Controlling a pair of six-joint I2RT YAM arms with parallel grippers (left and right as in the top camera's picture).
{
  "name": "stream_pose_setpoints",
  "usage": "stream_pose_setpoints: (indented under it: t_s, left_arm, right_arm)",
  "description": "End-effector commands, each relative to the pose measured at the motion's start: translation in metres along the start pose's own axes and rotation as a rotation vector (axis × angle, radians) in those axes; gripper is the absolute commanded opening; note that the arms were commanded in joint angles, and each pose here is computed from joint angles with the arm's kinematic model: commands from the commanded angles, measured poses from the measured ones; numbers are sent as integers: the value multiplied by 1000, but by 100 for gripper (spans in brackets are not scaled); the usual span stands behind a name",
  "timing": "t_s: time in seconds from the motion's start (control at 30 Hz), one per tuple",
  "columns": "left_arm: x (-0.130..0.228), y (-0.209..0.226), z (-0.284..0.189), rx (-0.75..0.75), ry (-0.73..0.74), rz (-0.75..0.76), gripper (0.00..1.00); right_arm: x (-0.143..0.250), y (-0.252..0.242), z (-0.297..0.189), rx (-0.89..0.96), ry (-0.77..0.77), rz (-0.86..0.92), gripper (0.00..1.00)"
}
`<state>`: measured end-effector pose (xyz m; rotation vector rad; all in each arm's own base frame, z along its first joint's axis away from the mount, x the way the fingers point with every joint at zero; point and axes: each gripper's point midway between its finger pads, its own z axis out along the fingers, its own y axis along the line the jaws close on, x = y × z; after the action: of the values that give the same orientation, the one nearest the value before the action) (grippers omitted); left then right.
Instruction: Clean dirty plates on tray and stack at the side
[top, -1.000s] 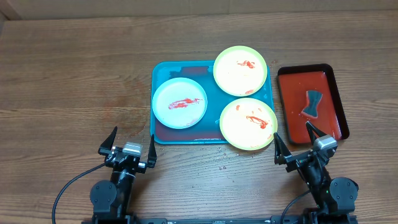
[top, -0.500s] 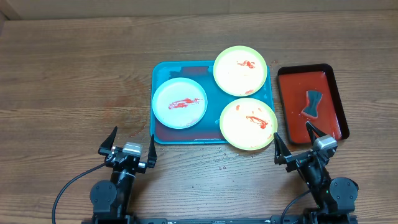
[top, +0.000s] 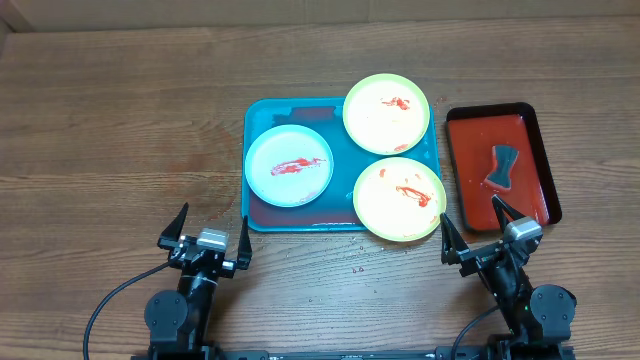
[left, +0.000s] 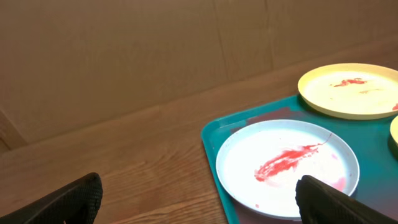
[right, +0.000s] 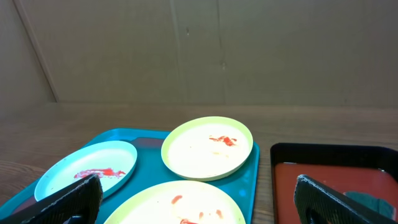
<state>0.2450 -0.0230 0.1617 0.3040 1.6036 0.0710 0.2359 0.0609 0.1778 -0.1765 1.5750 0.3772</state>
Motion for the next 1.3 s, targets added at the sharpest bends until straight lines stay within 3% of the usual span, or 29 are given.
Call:
stream_pose_setpoints:
  t_s: [0.0,0.33,0.5,0.77,0.97,1.27]
  left_arm:
    - [-4,4,0,-21,-24,19,100]
    - [-17,5,-2,-16,-55,17,100]
    - [-39,9,-9,-19,-81,-21,100]
    - [-82,17,-17,5,-1,-49,100]
    - [-113,14,5,114,117,-105,100]
    - [-139,8,47,243,452,-176,100]
  right_arm:
    - [-3,3,0,-13,-21,-11,100]
    - [-25,7,-3,-19,-67,-27,100]
    - [-36,9,-5,-22,-89,-35,100]
    - [-74,17,-16,-20,-72,-29,100]
    - [-105,19,-11,-4,49,13,100]
    - [-130,10,25,41,403,135,100]
